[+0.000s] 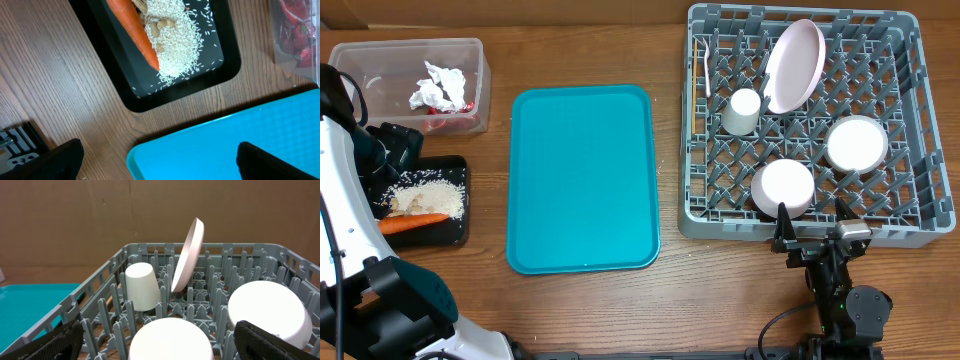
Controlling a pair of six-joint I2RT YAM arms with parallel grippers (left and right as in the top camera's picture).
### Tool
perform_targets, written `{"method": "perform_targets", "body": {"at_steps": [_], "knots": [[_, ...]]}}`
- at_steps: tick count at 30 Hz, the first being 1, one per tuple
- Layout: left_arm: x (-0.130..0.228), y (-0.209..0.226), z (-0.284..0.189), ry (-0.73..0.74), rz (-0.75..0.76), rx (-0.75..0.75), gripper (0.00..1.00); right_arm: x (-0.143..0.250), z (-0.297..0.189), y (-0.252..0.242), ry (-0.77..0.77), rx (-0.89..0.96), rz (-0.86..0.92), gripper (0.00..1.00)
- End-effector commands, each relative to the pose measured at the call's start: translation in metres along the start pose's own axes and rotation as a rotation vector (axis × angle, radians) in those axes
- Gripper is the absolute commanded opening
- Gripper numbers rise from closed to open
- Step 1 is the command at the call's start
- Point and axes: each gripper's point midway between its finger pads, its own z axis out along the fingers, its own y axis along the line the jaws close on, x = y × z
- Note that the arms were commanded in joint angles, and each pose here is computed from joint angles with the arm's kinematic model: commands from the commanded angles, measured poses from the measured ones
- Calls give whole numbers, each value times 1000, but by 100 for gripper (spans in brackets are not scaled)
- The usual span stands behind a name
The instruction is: Sort waste into correct bins and load items into the dishwasher rack
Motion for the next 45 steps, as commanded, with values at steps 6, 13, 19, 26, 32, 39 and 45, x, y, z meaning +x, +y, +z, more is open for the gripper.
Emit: {"method": "perform_targets", "body": {"at_steps": [6,13,19,26,32,39,45], "knots": [[2,-1,7,13,7,-20,100,2,0,-3,-3,16,-7,100],[4,-1,-2,-7,20,-8,100,2,0,-3,-3,16,-7,100],[17,-7,-25,-60,93,37,100,2,0,-3,-3,17,-7,100],[44,-35,-44,-192,272,120,100,2,0,-3,-3,17,-7,100],[116,-107,-29,-360,859,452,100,2,0,-3,-3,17,-7,100],[156,-98,4,-471,1015,682,100,2,0,-3,-3,17,-7,100],[166,-68,16,-675,993,831,100,2,0,-3,-3,17,-7,100]]}}
